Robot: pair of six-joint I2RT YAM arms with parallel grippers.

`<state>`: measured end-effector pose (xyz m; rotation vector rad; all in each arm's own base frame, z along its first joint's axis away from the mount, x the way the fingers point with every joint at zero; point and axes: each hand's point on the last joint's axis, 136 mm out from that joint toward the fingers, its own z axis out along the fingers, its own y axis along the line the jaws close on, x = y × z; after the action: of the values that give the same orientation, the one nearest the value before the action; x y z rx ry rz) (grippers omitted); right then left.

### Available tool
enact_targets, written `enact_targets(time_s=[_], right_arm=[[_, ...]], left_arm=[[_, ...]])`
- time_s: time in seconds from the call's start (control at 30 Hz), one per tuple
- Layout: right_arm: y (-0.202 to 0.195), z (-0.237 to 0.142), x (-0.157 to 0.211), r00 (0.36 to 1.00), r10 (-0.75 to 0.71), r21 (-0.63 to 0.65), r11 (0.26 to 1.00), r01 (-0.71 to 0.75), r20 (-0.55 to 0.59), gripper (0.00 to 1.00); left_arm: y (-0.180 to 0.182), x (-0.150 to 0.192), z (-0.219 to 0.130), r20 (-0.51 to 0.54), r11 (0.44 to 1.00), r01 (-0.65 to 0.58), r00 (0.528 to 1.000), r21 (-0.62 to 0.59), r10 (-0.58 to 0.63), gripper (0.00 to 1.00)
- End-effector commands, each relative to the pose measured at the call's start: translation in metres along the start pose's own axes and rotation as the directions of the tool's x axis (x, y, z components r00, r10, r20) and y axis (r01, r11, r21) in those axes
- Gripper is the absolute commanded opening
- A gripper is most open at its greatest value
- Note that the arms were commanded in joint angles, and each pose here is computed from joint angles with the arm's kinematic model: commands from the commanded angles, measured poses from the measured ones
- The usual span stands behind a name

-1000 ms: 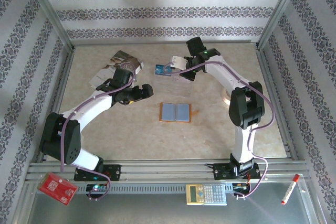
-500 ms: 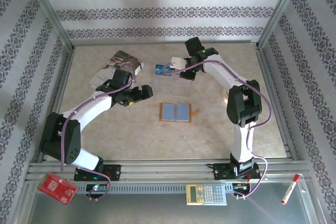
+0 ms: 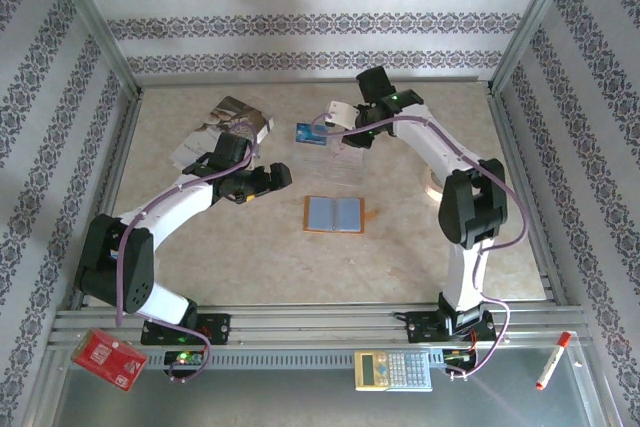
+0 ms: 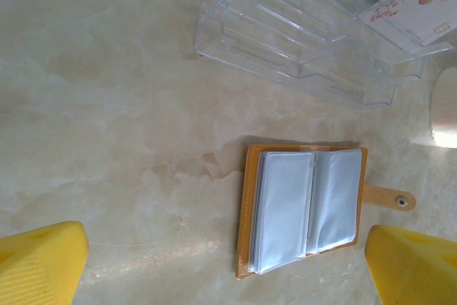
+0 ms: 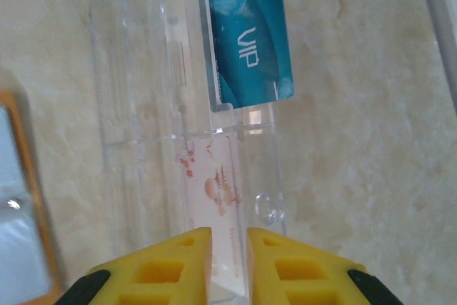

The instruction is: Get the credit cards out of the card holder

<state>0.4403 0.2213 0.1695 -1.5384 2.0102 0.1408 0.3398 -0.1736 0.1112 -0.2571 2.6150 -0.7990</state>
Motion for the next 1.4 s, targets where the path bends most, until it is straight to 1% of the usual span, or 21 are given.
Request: enact_targets(time_s=[0.0,0.07,0.13,0.17,0.2,0.23,0.3,0.33,0.4,0.5,0.53,0.57,0.6,0.7,0.8,0.83,0.97,1.2,1.23,1.3,1.37], right_arm=[[0.012,-0.028,-0.026,0.982,0.149,0.019,0.988,-0.152,0.115,0.27],[0.018,-0.03,-0.025,0.956,0.271,0.049,0.959,-0.278,0.116,0.33],[0.025,-0.027,-0.019,0.901,0.424,0.075,0.899,-0.431,0.091,0.39],[0.034,-0.025,-0.015,0.861,0.505,0.062,0.859,-0.509,0.064,0.42],[0.045,-0.022,-0.012,0.818,0.575,0.026,0.817,-0.575,0.029,0.43],[0.055,-0.018,-0.008,0.783,0.622,0.002,0.783,-0.622,-0.003,0.42],[0.07,-0.01,0.001,0.683,0.729,0.001,0.684,-0.73,-0.034,0.41],[0.077,-0.007,0.003,0.644,0.764,-0.002,0.645,-0.764,-0.035,0.43],[0.089,-0.003,0.011,0.548,0.836,0.034,0.549,-0.835,-0.022,0.48],[0.111,0.001,0.017,0.457,0.889,0.064,0.457,-0.887,-0.018,0.53],[0.118,0.005,0.019,0.451,0.892,0.076,0.451,-0.889,-0.024,0.54],[0.125,0.009,0.027,0.441,0.897,0.127,0.441,-0.888,-0.034,0.56],[0.129,0.014,0.034,0.43,0.902,0.18,0.43,-0.885,-0.04,0.6],[0.146,0.029,0.05,0.435,0.898,0.265,0.437,-0.859,-0.071,0.71],[0.158,0.039,0.053,0.46,0.883,0.302,0.465,-0.832,-0.093,0.74],[0.162,0.043,0.053,0.472,0.875,0.309,0.48,-0.821,-0.108,0.75],[0.172,0.057,0.057,0.485,0.86,0.342,0.508,-0.79,-0.157,0.76],[0.18,0.072,0.079,0.481,0.851,0.404,0.524,-0.75,-0.211,0.76],[0.181,0.074,0.083,0.478,0.85,0.414,0.526,-0.743,-0.222,0.76],[0.183,0.075,0.093,0.466,0.851,0.44,0.524,-0.729,-0.242,0.75],[0.184,0.076,0.102,0.46,0.85,0.462,0.526,-0.713,-0.258,0.72]], left_arm=[[-0.003,-0.007,-0.009,0.04,1.0,0.01,0.999,0.027,-0.011,1.0],[-0.002,-0.006,-0.01,0.046,1.0,0.011,0.999,0.028,-0.013,1.0],[0.0,-0.004,-0.01,0.048,1.0,0.012,0.999,0.023,-0.013,1.0],[0.001,-0.003,-0.01,0.048,1.0,0.012,0.999,0.018,-0.013,1.0],[0.002,-0.003,-0.01,0.049,1.0,0.012,0.999,0.016,-0.012,1.0],[0.003,-0.003,-0.011,0.051,1.0,0.011,0.999,0.014,-0.012,1.0],[0.004,-0.001,-0.011,0.049,1.0,0.009,0.999,0.012,-0.01,1.0],[0.004,-0.001,-0.011,0.051,1.0,0.008,0.999,0.012,-0.009,1.0],[0.006,0.0,-0.01,0.05,1.0,0.009,0.999,0.009,-0.009,1.0],[0.008,0.001,-0.009,0.048,1.0,0.009,0.999,0.003,-0.01,1.0],[0.009,0.001,-0.009,0.049,1.0,0.012,0.999,0.002,-0.012,1.0],[0.01,0.002,-0.008,0.047,1.0,0.012,0.999,-0.002,-0.012,1.0],[0.011,0.003,-0.007,0.045,1.0,0.012,0.999,-0.005,-0.011,1.0],[0.014,0.003,-0.006,0.058,1.0,0.009,0.998,-0.013,-0.008,1.0],[0.022,0.004,-0.008,0.076,0.999,0.013,0.997,-0.041,-0.01,1.0],[0.022,0.003,-0.009,0.082,0.999,0.01,0.997,-0.046,-0.006,1.0],[0.024,0.002,-0.01,0.084,0.999,0.012,0.996,-0.051,-0.008,1.0],[0.023,0.003,-0.005,0.067,0.999,0.026,0.997,-0.031,-0.024,1.0],[0.021,0.003,-0.002,0.066,0.999,0.034,0.997,-0.01,-0.033,1.0],[0.019,0.008,0.005,0.039,0.999,0.046,0.998,0.017,-0.046,0.94],[0.023,0.015,0.013,0.008,0.998,0.062,0.998,0.008,-0.062,0.86]])
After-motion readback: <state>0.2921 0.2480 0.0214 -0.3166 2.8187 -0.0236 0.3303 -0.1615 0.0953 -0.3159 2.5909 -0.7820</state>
